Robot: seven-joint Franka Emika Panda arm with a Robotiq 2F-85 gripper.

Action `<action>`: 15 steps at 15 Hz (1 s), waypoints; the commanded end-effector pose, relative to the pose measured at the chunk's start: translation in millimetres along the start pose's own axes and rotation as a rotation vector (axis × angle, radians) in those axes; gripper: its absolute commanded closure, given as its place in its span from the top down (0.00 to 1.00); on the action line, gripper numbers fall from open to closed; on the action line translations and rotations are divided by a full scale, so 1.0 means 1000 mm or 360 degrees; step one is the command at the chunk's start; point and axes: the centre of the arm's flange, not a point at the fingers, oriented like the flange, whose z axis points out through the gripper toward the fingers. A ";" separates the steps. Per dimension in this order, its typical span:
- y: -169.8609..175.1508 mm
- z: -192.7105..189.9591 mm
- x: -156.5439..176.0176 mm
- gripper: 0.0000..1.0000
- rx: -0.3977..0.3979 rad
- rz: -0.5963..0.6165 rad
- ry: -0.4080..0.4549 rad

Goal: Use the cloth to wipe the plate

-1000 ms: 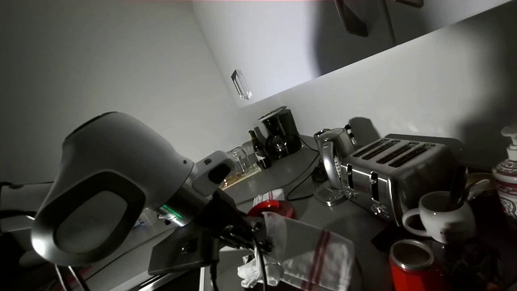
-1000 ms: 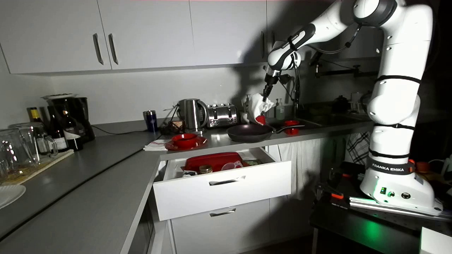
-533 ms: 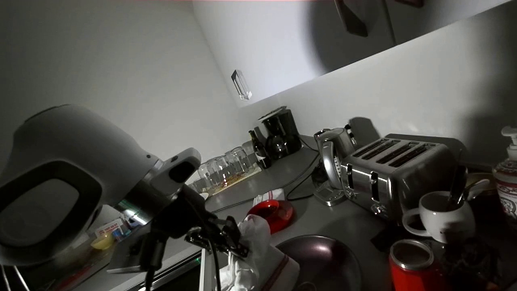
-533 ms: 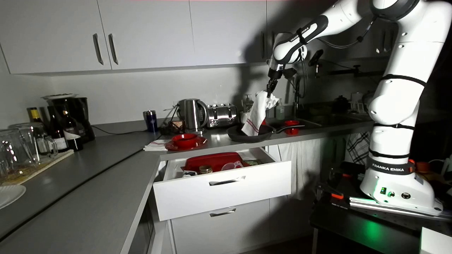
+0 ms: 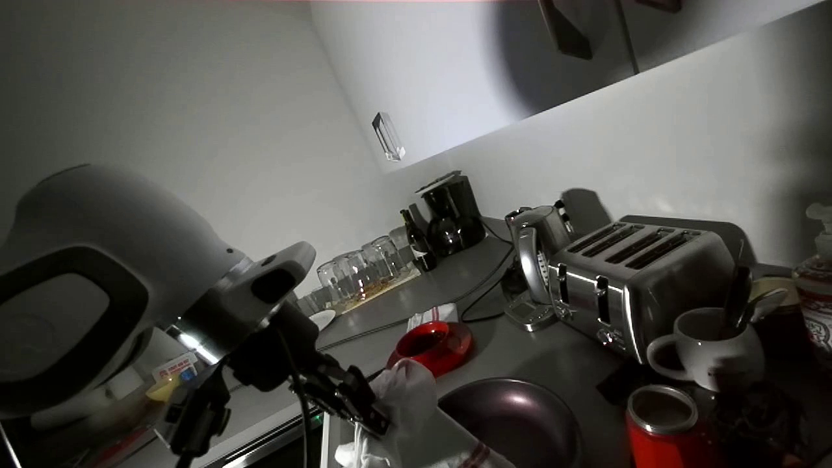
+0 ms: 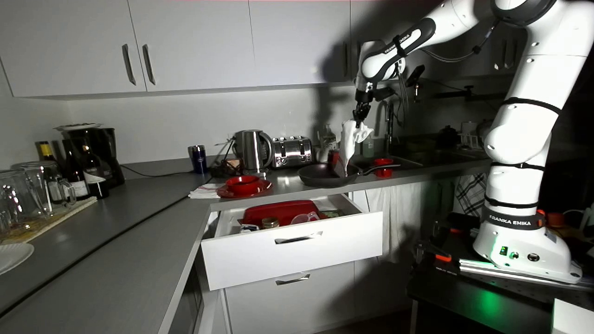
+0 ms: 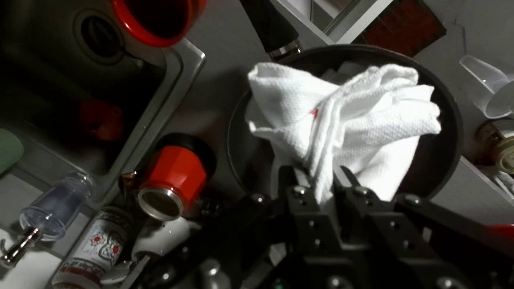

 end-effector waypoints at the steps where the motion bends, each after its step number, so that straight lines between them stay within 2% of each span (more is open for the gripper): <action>1: -0.011 0.018 0.006 0.08 -0.0067 0.0093 -0.0180; 9: -0.021 0.105 0.028 0.08 -0.0131 0.0287 -0.0562; 11: -0.023 0.131 0.027 0.08 -0.0139 0.0295 -0.0597; 15: -0.030 0.174 0.001 0.08 -0.0227 0.0207 -0.0500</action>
